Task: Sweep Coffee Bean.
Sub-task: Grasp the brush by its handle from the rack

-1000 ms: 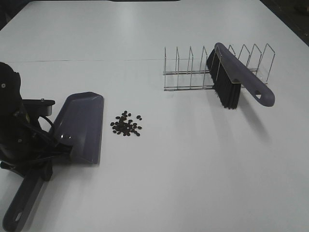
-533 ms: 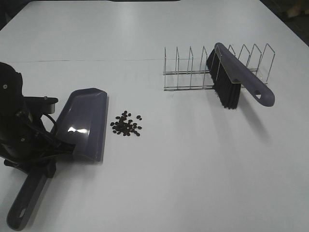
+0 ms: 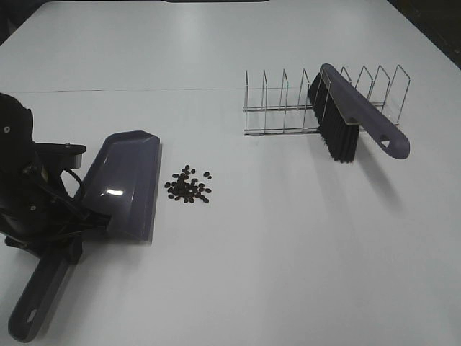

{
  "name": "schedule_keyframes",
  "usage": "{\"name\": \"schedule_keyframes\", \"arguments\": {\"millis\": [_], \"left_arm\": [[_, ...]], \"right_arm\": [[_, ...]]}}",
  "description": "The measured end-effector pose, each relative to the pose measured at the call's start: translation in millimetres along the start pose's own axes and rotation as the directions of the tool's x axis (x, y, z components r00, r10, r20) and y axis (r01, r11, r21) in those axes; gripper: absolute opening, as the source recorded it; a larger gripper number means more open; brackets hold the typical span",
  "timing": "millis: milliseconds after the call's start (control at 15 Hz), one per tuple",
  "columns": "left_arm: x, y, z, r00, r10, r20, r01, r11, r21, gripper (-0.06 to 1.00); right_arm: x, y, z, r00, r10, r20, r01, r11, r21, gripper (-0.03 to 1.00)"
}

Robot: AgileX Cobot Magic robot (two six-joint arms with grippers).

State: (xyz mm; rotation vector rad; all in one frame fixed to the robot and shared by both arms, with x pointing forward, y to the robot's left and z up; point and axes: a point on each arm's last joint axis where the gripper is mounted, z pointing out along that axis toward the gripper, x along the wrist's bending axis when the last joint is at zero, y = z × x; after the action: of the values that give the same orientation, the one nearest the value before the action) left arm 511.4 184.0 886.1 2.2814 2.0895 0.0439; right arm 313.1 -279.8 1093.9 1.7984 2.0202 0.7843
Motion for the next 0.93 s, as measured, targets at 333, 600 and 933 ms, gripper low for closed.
{"name": "schedule_keyframes", "arguments": {"millis": [333, 600, 933], "left_arm": [[0.1, 0.0, 0.0, 1.000, 0.002, -0.001, -0.002, 1.000, 0.000, 0.31], [0.1, 0.0, 0.0, 1.000, 0.002, -0.001, -0.002, 1.000, 0.001, 0.31], [0.4, -0.9, 0.0, 1.000, 0.002, -0.005, -0.002, 1.000, 0.010, 0.31]], "right_arm": [[-3.6, 115.5, 56.2, 0.999, 0.038, -0.009, -0.035, 0.968, 0.250, 0.99], [-10.7, 181.4, 128.4, 0.996, 0.088, -0.004, -0.081, 0.932, 0.353, 0.99], [-27.2, 251.2, 243.4, 0.999, 0.048, 0.011, -0.048, 0.922, 0.385, 0.99]]}}
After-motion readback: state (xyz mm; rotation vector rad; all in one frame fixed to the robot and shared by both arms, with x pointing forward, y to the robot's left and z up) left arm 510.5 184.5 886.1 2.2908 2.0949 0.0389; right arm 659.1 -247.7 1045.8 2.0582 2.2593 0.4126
